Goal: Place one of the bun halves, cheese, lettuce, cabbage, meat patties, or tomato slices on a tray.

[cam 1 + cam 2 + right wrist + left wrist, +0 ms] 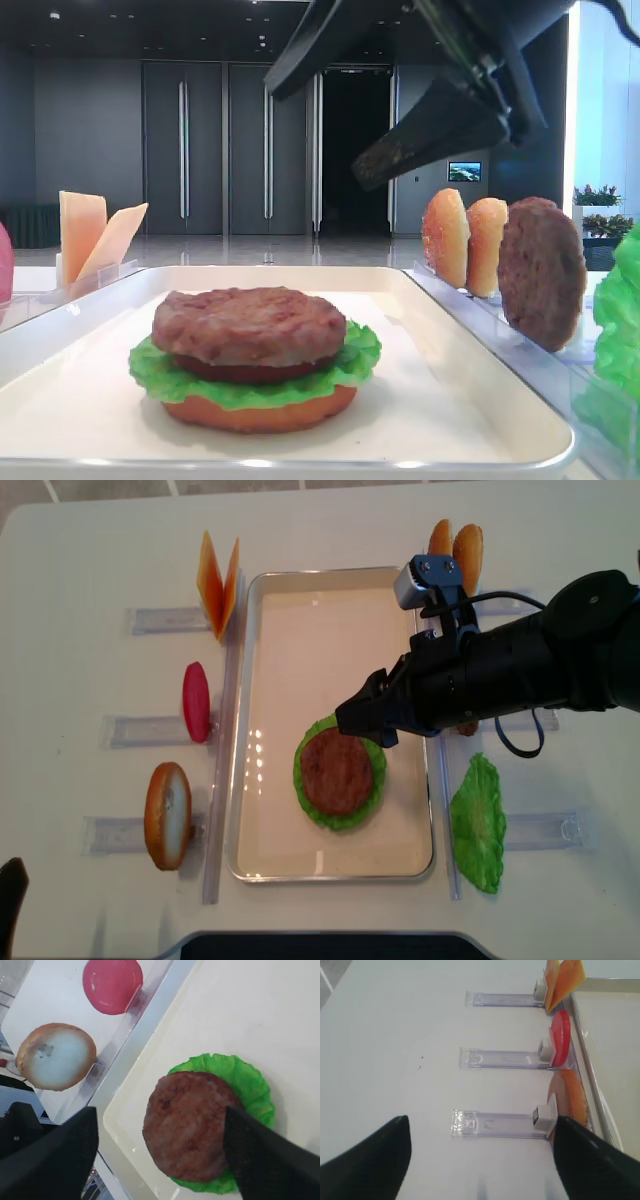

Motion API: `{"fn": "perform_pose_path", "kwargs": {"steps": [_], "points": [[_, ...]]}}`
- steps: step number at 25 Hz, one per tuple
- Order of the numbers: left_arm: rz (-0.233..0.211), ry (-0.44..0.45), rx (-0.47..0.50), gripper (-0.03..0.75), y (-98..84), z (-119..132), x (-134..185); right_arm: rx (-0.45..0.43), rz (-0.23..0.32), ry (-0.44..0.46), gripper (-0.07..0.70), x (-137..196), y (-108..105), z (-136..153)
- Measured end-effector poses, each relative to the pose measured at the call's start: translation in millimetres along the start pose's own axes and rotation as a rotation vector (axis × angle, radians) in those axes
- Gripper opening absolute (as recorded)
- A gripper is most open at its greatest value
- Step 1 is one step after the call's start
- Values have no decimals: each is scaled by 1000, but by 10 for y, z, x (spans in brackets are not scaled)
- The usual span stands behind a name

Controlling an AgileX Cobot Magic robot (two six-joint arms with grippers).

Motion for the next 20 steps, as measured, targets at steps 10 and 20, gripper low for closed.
{"fn": "perform_pose_path", "kwargs": {"steps": [10,20], "points": [[0,0,0,692,0,0,0,205,-55,106,528,108,-178,-651],[0,0,0,692,0,0,0,546,227,303,528,674,-1079,-1491]]}}
Point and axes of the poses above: a point on each arm's last joint axis where the gripper is mounted, z pointing out along that axis toward the gripper, y along the wrist's bending axis when the last joint is at zero, x = y × z, the point moved 8 cm from there along z, pointing out along that axis toward the gripper, and after that the axes turned 15 degrees about -z, right-handed, at the moved point
